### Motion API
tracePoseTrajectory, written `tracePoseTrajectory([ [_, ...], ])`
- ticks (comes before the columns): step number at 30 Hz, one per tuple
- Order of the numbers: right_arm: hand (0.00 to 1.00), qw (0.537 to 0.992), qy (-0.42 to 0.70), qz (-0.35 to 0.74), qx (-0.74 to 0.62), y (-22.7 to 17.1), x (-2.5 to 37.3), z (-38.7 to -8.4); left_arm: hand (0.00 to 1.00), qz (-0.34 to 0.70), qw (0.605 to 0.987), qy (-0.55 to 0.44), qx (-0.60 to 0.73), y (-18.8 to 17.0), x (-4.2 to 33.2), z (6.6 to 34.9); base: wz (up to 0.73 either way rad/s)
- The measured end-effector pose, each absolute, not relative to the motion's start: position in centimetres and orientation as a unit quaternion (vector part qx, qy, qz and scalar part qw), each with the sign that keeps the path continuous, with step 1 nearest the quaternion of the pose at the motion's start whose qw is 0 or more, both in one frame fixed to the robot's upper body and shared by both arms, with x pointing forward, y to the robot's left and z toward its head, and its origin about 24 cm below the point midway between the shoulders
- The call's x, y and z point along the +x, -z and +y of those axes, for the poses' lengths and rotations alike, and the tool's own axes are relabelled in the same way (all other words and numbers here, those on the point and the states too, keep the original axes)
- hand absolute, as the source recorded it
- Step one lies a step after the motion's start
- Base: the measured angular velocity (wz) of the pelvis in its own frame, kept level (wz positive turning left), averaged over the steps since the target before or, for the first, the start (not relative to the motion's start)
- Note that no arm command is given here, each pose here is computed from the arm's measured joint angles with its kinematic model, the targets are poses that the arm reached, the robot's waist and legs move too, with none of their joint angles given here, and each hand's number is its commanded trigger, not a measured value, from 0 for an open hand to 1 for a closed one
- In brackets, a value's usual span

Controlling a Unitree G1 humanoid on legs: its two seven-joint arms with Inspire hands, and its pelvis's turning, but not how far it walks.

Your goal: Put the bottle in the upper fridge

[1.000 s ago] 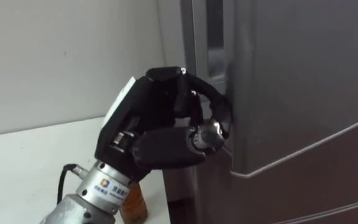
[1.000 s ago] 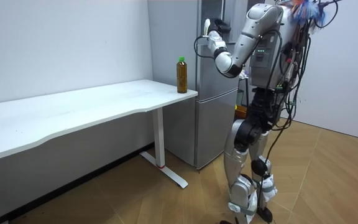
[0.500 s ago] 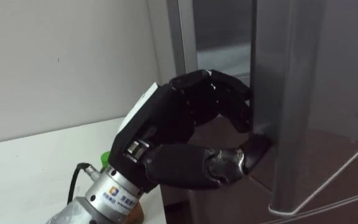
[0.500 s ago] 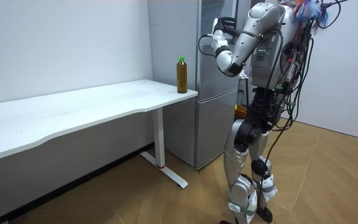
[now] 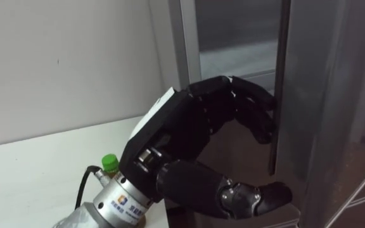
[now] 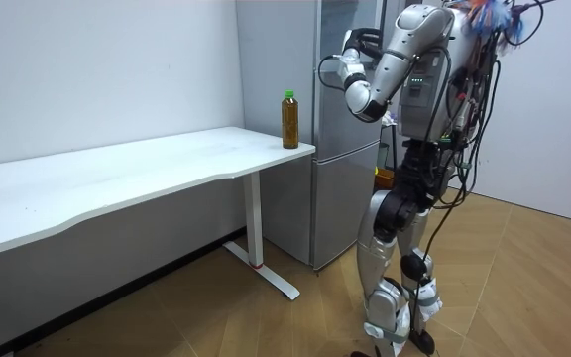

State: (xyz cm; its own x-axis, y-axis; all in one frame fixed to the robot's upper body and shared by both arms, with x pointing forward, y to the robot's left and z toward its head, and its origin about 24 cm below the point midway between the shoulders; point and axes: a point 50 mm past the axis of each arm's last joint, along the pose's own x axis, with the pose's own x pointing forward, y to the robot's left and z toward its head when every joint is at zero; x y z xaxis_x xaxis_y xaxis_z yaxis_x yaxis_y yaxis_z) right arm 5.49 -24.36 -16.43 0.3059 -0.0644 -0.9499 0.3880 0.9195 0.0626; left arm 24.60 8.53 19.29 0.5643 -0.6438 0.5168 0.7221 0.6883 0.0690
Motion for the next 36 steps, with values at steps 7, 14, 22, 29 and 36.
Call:
tracePoseTrajectory([
  [7,0.0,0.796,0.14,0.572,0.141,16.4,5.6,-24.4,0.0,-0.26,0.874,0.405,-0.072,-19.2,24.4,8.2,-0.01],
  [14,0.0,0.796,0.139,0.572,0.14,16.4,5.6,-24.4,0.0,-0.257,0.866,0.423,-0.072,-19.1,24.2,7.8,0.0],
  [22,0.0,0.797,0.138,0.571,0.143,16.4,5.7,-24.2,0.0,-0.257,0.853,0.449,-0.062,-19.0,23.9,7.4,-0.02],
  [29,0.0,0.795,0.143,0.57,0.151,16.5,5.5,-24.1,0.0,-0.255,0.849,0.459,-0.061,-18.9,23.8,7.2,-0.07],
  [36,0.0,0.793,0.15,0.569,0.158,16.5,5.4,-24.1,0.0,-0.253,0.844,0.47,-0.06,-18.8,23.7,7.0,-0.01],
])
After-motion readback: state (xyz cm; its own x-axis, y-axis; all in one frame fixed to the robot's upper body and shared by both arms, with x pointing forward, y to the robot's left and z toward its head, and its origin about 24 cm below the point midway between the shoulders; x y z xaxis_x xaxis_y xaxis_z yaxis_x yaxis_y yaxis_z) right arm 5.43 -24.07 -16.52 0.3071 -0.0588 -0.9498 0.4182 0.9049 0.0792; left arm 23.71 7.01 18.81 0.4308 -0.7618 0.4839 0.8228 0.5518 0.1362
